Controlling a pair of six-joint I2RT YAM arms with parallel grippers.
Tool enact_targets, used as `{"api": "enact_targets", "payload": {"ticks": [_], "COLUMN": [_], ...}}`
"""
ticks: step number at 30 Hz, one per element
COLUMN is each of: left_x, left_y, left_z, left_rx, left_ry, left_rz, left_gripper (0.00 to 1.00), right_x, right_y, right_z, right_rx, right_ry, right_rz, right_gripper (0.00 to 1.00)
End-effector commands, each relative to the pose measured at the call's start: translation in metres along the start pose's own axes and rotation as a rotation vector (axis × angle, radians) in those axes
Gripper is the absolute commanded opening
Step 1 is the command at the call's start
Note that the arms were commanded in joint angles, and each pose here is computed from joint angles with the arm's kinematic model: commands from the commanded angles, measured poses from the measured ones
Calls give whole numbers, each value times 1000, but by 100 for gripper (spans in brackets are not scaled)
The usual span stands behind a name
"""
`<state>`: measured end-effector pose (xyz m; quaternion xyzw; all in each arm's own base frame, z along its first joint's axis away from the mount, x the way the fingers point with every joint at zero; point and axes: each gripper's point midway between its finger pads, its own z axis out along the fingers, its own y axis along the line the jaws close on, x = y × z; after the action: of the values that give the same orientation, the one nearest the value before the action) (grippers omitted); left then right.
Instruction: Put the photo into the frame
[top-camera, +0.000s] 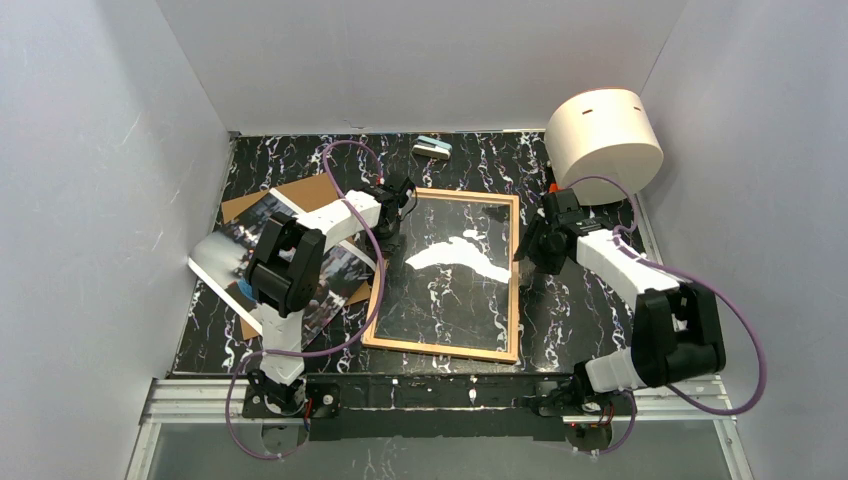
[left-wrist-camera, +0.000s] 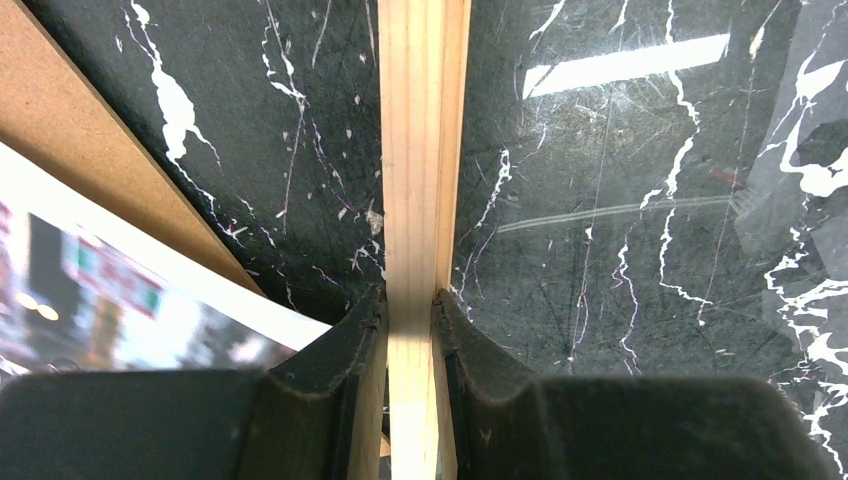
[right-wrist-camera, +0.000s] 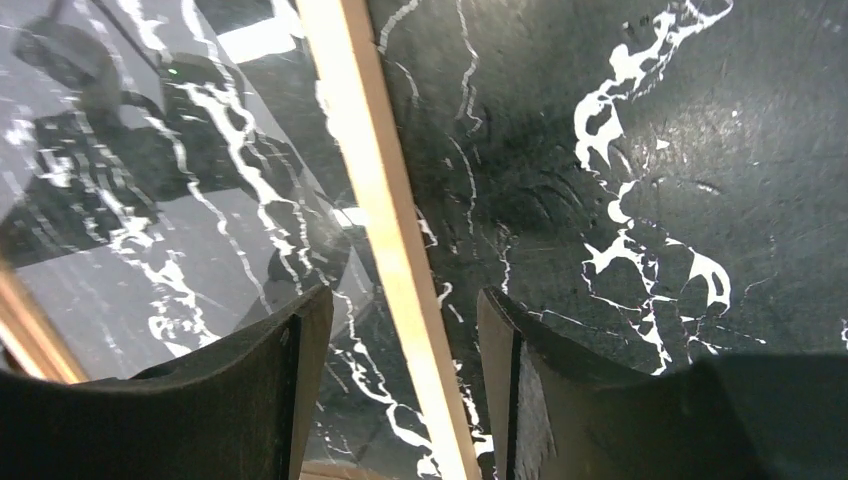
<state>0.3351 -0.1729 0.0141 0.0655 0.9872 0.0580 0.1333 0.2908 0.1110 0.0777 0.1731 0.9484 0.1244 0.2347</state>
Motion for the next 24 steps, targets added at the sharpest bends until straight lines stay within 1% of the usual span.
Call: {"api": "enact_targets", "payload": {"ticks": [1, 5, 8, 13, 15, 19, 24], "left_x": [89, 78, 68, 47, 38, 13, -15], "left_y": [33, 18, 12, 9, 9, 8, 1], "left_z": [66, 57, 50, 34, 26, 9, -14], "left_rx": [-128, -45, -14, -9, -11, 6, 82], "left_ry": [295, 267, 241, 192, 168, 91, -10], "left_rz": [74, 56, 36, 7, 0, -24, -78], "left_gripper": [0, 0, 0, 4, 9, 24, 47], "right_x": [13, 24, 30, 27, 23, 20, 15], "right_y": [-3, 9, 15, 23, 24, 22, 21], "right_z": [11, 23, 31, 42, 44, 46, 45], "right_rx": [23, -41, -70, -96, -94, -76, -64], "right_ry": [78, 152, 201, 222, 215, 203, 180], "right_rz": [34, 35, 24, 11, 9, 6, -2], "right_gripper": [64, 65, 65, 65, 65, 64, 64]}}
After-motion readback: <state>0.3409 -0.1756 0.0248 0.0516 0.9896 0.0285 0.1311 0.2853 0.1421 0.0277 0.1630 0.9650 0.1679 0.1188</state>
